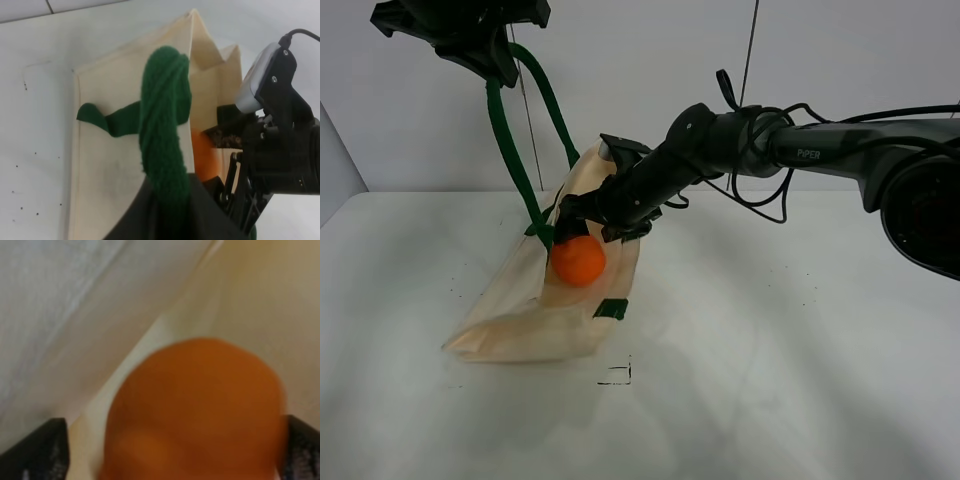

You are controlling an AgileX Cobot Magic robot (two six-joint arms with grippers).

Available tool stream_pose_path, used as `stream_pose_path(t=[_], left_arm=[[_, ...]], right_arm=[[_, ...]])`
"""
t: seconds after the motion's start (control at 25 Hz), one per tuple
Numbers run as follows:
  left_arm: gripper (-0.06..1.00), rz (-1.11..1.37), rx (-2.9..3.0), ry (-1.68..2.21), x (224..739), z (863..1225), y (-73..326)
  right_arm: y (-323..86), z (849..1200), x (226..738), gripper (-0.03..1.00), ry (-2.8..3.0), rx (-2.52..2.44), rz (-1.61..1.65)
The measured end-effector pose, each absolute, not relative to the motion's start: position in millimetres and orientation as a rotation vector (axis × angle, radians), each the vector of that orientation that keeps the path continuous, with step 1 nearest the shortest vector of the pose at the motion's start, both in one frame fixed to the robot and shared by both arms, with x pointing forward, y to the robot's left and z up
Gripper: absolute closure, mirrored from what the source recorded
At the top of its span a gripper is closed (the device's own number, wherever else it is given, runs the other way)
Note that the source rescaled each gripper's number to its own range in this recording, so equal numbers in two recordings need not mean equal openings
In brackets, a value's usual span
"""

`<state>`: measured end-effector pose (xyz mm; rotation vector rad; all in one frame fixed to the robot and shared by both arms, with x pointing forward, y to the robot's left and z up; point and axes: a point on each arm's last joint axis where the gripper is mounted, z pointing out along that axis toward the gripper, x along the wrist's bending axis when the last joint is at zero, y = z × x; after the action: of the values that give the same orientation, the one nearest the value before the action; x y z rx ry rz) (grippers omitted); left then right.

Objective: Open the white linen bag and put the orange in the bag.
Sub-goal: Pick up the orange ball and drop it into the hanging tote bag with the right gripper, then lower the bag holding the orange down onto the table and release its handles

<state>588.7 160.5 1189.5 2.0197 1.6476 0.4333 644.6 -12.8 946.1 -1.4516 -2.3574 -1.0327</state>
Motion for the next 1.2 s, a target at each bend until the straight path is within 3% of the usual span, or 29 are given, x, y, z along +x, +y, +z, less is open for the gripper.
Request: stream_pose_path(t=[0.48,0.72,1.2], left_arm=[[0.94,0.429,2.02,1.648,589,1189,160],[0.94,0.429,2.02,1.648,589,1189,160],[0.94,0.429,2.02,1.648,589,1189,160]], right_arm=[[-51,983,651,-0.03,-2.749,-1.586,-0.399],[-89,984,670,-0.03,-2.694,-1.729,-0.345],[-264,984,714,-0.03,-2.363,-2.202,-0.277]])
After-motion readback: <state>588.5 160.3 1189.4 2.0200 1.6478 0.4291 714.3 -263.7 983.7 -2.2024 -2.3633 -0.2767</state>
